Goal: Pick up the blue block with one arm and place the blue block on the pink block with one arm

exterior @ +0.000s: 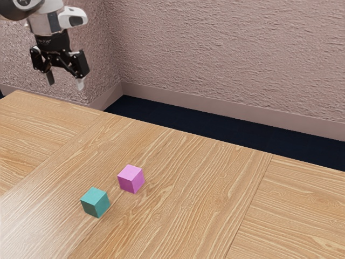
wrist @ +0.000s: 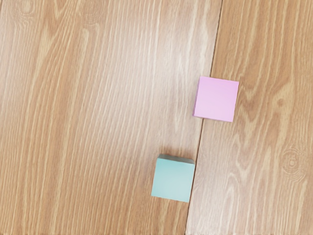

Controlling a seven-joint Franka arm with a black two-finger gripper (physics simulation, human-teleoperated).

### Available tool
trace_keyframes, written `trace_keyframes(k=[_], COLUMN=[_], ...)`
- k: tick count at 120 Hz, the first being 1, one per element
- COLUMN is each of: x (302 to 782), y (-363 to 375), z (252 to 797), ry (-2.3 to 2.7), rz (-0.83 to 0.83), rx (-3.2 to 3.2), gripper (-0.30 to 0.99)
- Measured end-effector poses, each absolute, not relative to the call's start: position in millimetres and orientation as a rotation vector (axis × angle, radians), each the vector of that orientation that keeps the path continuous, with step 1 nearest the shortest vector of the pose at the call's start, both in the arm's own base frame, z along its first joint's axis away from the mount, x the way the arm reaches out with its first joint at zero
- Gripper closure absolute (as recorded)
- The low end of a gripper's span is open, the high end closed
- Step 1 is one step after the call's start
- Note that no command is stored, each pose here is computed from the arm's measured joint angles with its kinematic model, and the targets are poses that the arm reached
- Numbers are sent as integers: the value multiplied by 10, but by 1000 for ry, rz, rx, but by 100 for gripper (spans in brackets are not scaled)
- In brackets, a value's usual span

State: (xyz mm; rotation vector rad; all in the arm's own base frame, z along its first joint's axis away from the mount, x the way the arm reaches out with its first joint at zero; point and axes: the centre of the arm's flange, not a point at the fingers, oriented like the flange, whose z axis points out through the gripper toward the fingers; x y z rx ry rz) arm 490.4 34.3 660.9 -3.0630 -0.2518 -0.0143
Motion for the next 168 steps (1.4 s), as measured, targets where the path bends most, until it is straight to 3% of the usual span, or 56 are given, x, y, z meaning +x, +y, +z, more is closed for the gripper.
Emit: trace_keyframes(k=[26, 63, 96, 168], x=[4878, 4802, 4423, 4538], y=[389, 292, 178, 497], z=[6453, 4804, 4172, 3206], ry=[-278, -396, -539, -193], rz=[12, 185, 78, -78], rx=[-3063, -3100, -3159, -3181], gripper=[0, 0, 0, 0])
